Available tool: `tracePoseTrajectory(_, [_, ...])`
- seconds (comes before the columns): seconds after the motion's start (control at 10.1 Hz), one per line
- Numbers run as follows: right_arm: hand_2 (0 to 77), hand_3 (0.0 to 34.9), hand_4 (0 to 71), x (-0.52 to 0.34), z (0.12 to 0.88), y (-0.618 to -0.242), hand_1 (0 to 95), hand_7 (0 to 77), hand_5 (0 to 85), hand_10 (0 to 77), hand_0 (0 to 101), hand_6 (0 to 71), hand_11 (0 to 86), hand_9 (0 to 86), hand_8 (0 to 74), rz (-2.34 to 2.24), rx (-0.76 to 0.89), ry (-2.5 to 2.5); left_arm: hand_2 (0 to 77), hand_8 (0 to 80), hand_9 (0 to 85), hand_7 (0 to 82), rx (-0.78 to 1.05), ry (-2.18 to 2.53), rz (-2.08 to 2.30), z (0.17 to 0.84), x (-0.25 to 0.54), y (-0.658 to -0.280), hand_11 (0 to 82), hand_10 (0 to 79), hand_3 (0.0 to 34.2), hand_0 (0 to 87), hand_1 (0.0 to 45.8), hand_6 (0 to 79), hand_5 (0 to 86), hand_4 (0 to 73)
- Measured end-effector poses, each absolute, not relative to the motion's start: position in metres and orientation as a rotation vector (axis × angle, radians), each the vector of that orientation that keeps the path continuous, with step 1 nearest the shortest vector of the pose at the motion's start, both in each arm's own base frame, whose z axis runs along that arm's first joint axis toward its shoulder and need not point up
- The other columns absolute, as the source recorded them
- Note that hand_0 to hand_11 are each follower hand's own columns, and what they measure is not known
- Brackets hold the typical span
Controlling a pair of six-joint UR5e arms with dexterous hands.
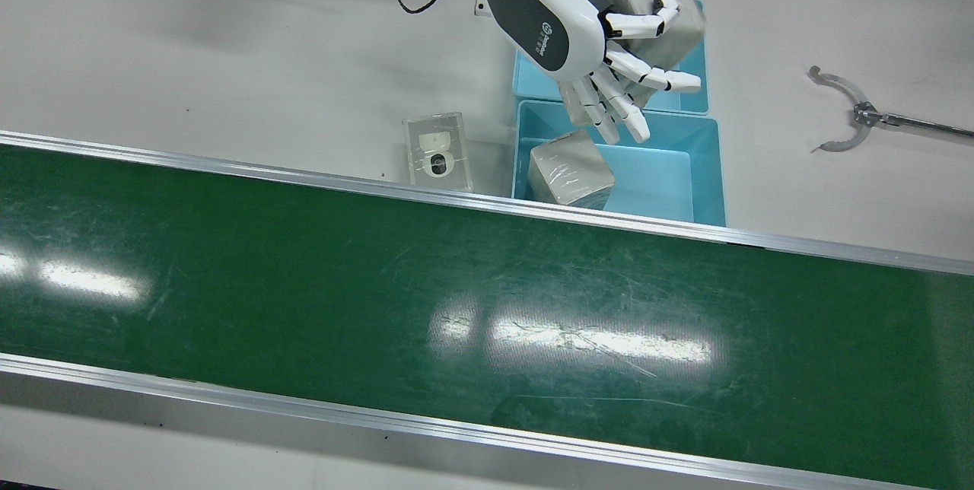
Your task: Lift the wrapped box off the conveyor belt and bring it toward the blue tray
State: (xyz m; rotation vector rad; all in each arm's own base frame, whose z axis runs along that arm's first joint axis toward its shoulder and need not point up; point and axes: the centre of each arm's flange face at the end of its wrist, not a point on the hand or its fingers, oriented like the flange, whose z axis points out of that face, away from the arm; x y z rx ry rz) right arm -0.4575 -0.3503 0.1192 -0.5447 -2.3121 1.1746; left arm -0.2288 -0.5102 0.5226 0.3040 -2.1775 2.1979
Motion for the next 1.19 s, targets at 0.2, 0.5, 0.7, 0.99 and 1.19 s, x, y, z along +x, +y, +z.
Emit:
tracePoseTrajectory(0.2, [42.0, 30.7, 26.2, -0.467, 0.121, -0.337, 25.6, 16.9, 38.2, 1.6, 57, 0.0, 6.0, 2.2, 0.0, 1.167, -0.561, -2.297, 0.5, 0.0, 0.0, 0.5, 0.304, -2.178, 2.198, 0.523, -0.229, -0.510, 0.0, 0.0, 0.0, 0.0, 0.0, 0.0, 0.5, 0.0])
tracePoseTrajectory(0.5, [31.6, 30.8, 18.5, -0.470, 0.126, -0.333, 28.9, 14.7, 14.2, 1.1, 58, 0.0, 3.3, 2.2, 0.0, 1.166, -0.552, -2.283, 0.5, 0.5, 0.0, 0.5, 0.304, -2.177, 2.198, 0.523, -0.229, -0.510, 0.0, 0.0, 0.0, 0.0, 0.0, 0.0, 0.5, 0.5])
tracePoseTrajectory(0.7, [27.8, 30.3, 18.5, -0.469, 0.126, -0.333, 28.4, 15.8, 10.9, 1.1, 58, 0.0, 3.8, 2.2, 0.0, 1.176, -0.546, -2.288, 0.5, 0.0, 0.5, 0.5, 0.304, -2.178, 2.198, 0.523, -0.229, -0.510, 0.0, 0.5, 0.0, 0.0, 0.0, 0.0, 0.5, 0.5])
tracePoseTrajectory(0.99, [25.6, 30.4, 18.5, -0.465, 0.125, -0.335, 27.3, 15.8, 14.2, 1.1, 57, 0.0, 2.7, 2.2, 0.5, 1.182, -0.540, -2.298, 0.5, 0.0, 0.5, 0.5, 0.304, -2.177, 2.198, 0.523, -0.229, -0.510, 0.0, 0.5, 0.0, 0.0, 0.0, 0.0, 0.5, 0.5])
tracePoseTrajectory(1.19, [28.4, 30.3, 19.6, -0.435, 0.123, -0.361, 28.4, 16.9, 15.3, 0.0, 57, 0.0, 3.3, 1.6, 0.0, 1.200, -0.480, -2.343, 0.5, 0.0, 0.0, 0.5, 0.304, -2.178, 2.198, 0.523, -0.229, -0.510, 0.0, 0.5, 0.0, 0.0, 0.0, 0.0, 0.5, 0.0])
